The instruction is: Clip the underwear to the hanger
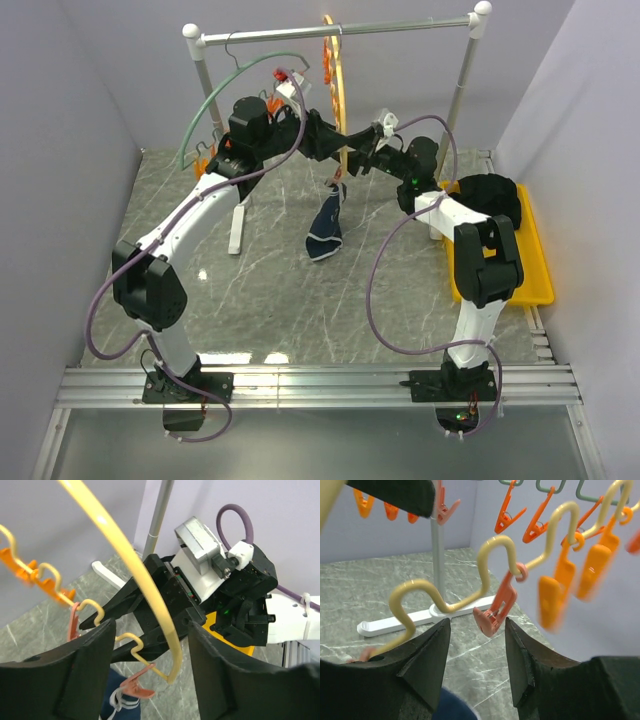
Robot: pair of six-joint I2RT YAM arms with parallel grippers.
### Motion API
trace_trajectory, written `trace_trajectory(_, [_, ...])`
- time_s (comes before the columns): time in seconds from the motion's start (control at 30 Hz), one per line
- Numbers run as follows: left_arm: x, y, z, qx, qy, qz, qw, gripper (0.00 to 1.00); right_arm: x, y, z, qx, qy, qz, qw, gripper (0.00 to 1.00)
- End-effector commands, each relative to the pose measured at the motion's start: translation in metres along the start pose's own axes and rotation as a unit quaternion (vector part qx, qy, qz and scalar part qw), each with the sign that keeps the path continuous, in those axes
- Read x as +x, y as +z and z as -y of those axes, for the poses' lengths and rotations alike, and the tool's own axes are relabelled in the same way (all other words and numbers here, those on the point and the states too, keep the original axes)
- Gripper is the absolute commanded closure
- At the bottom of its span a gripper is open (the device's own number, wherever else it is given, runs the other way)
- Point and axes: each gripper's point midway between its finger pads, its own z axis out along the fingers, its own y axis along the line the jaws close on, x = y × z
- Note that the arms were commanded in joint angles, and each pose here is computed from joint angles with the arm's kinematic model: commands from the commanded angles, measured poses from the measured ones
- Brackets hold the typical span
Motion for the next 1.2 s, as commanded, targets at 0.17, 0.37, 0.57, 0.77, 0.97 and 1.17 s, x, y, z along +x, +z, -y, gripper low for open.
trace_trajectory(0.17, [-0.032, -0.03, 0.015, -0.037, 0.0, 0.019, 0.999, 0.28, -0.035, -0.002, 0.001, -0.002, -0.029, 0.026, 0.999, 0.44])
trace_trajectory(0.37, [-0.031, -0.057, -0.001, -0.079, 0.026, 0.029, 0.996, 0.35, -0.034, -0.006, 0.003, 0.0, -0.027, 0.024, 0.999, 0.44])
trace_trajectory(0.57, [-0.018, -0.05, -0.032, -0.066, 0.161, -0.016, 0.985, 0.5, -0.033, -0.006, 0.003, -0.006, -0.026, 0.022, 0.999, 0.44])
trace_trajectory(0.77, [0.004, -0.035, -0.044, 0.016, 0.294, -0.053, 0.954, 0.52, -0.028, -0.004, 0.002, -0.019, -0.033, 0.016, 0.999, 0.43])
trace_trajectory(0.97, [0.018, -0.018, -0.055, 0.065, 0.315, -0.059, 0.945, 0.46, -0.026, -0.003, 0.003, -0.018, -0.036, 0.015, 0.999, 0.43])
trace_trajectory(1.17, [0.029, -0.005, -0.053, 0.108, 0.333, -0.034, 0.936, 0.46, -0.028, -0.006, 0.004, -0.022, -0.037, 0.013, 0.999, 0.44])
